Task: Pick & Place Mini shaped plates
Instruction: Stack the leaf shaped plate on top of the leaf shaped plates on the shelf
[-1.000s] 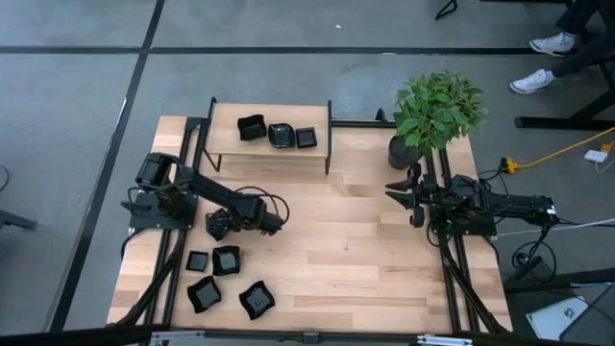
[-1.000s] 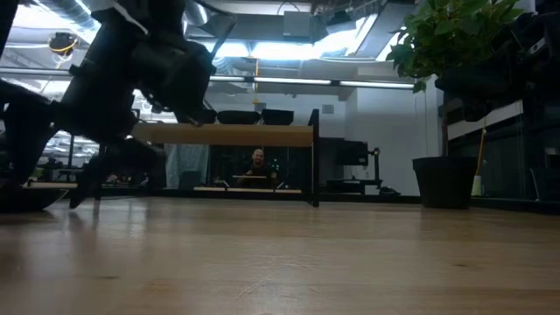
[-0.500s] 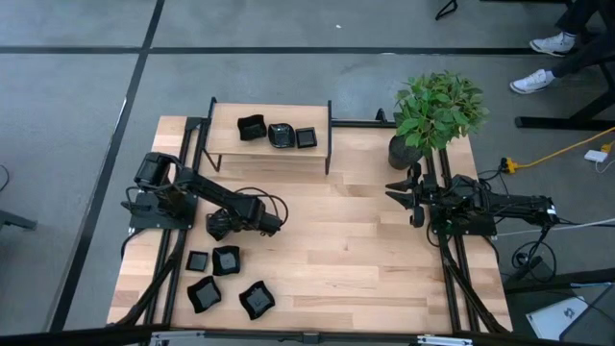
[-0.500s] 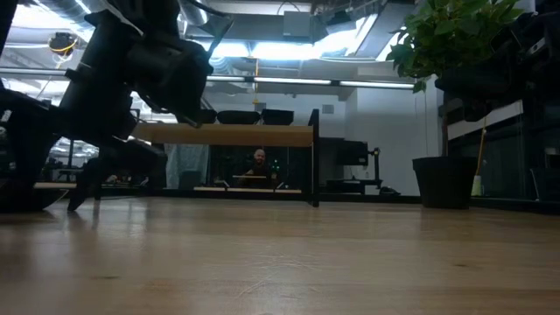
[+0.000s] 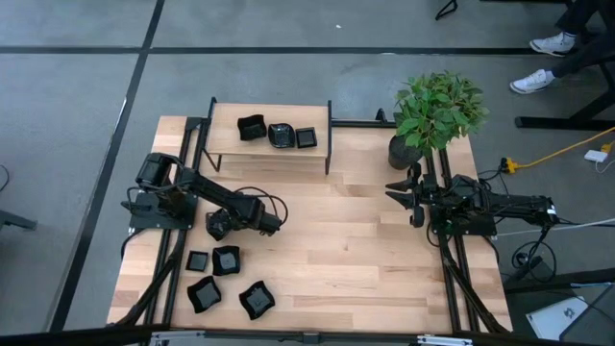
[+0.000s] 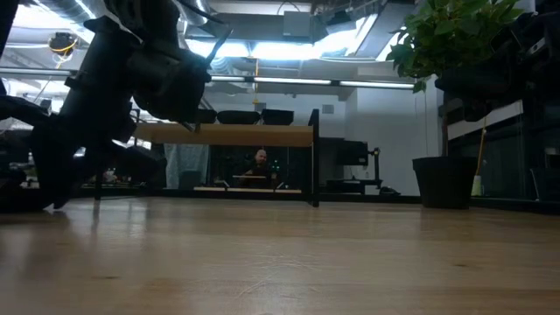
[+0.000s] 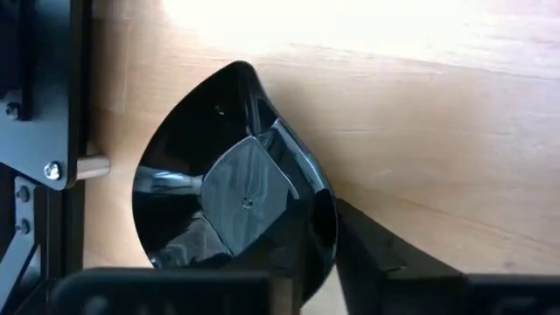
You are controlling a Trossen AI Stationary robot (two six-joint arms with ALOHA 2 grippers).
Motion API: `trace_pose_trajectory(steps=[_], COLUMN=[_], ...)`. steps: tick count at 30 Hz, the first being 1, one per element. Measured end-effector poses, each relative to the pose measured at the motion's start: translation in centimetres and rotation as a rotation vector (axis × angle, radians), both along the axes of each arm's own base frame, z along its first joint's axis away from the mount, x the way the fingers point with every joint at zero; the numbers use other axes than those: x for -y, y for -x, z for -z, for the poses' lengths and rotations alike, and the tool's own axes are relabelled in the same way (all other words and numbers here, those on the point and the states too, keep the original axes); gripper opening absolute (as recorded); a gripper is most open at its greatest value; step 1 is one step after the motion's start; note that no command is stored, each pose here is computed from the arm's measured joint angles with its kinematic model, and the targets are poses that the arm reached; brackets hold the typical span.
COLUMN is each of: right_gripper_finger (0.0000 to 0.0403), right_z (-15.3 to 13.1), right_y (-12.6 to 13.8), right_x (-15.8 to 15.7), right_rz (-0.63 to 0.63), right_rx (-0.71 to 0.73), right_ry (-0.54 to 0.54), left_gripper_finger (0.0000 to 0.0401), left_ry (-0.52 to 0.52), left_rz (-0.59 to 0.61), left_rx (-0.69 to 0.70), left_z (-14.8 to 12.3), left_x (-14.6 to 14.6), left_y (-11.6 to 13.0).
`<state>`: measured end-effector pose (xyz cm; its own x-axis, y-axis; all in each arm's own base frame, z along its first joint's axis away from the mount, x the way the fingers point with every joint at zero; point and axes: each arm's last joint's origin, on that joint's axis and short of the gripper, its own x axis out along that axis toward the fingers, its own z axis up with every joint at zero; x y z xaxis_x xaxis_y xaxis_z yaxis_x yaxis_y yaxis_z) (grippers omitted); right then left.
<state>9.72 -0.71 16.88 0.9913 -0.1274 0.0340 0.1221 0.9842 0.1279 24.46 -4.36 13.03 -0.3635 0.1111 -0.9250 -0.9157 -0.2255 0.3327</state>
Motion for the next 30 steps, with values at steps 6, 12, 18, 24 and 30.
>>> trace_pose_trajectory(steps=[6,12,18,24,30], right_gripper_finger=[0.0103,0.0103,0.0103,0.0103,0.0103], right_z=[0.0,0.0,0.0,0.0,0.0], right_y=[0.0,0.0,0.0,0.0,0.0], right_x=[0.0,0.0,0.0,0.0,0.0], right_rz=[0.0,0.0,0.0,0.0,0.0], right_rx=[0.0,0.0,0.0,0.0,0.0], right_ry=[0.0,0.0,0.0,0.0,0.0], left_gripper_finger=[0.0006,0.0003,0.0003,0.0003,0.0002], left_ry=[0.029,0.079,0.119,0.136,0.138], left_rz=[-0.011,0.036,0.114,0.143,0.156], left_rx=[-0.004,0.037,0.1,0.162,0.225], left_z=[0.0,-0.8,-2.2,-3.6,-5.0], left_x=[0.1,0.4,0.3,0.2,0.3], left_y=[0.0,-1.0,-2.6,-3.9,-5.2])
